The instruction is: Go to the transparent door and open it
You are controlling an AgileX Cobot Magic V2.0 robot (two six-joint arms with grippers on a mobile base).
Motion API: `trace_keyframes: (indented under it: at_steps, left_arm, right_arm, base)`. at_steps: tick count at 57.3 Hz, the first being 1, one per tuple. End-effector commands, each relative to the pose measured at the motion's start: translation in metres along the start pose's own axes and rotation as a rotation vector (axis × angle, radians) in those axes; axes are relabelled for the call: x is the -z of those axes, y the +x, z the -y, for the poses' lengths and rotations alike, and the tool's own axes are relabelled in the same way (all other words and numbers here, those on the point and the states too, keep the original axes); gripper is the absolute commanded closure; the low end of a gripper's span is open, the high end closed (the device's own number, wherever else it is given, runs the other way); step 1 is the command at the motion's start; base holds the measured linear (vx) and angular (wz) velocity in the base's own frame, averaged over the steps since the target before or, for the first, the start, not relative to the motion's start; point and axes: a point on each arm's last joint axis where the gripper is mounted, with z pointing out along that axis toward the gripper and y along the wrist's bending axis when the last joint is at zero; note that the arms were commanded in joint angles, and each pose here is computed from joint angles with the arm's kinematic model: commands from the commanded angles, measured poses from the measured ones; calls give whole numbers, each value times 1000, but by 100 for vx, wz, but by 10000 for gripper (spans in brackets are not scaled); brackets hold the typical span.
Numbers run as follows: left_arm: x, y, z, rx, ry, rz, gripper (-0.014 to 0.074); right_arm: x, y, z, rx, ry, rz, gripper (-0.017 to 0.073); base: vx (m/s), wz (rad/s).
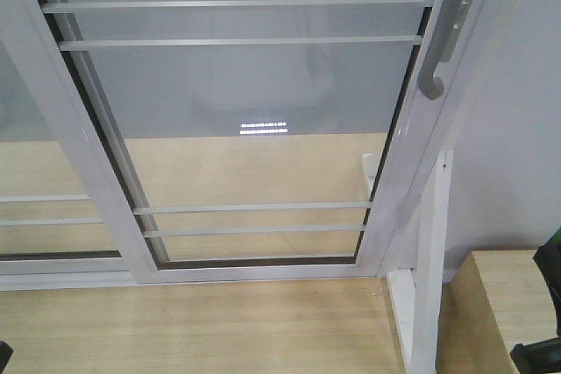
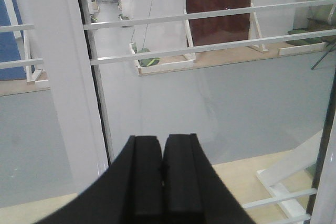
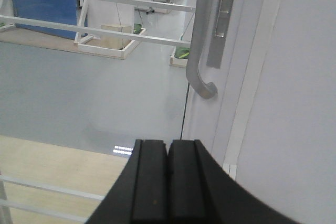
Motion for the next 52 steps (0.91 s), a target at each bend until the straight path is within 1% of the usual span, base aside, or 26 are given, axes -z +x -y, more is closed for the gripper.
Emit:
trace_keyframes:
  at_steps: [1,46,48,52]
  left_arm:
    - [1,-6,0,5,0,89,600]
    - [1,-4,0,5,5,74,600]
    - [1,-4,0,5,5,74,600]
    - [1,-5,0,5,5,87,600]
  right_arm:
    - [0,-6,2,1,21,79,566]
    - [0,-6,2,2,23,81,566]
    - [0,-7,2,12,26,89,566]
    - [1,-12,3,59,42,140,566]
  base:
    - [-2,-3]
    - [0,-1]
    - [0,0]
    - [0,0]
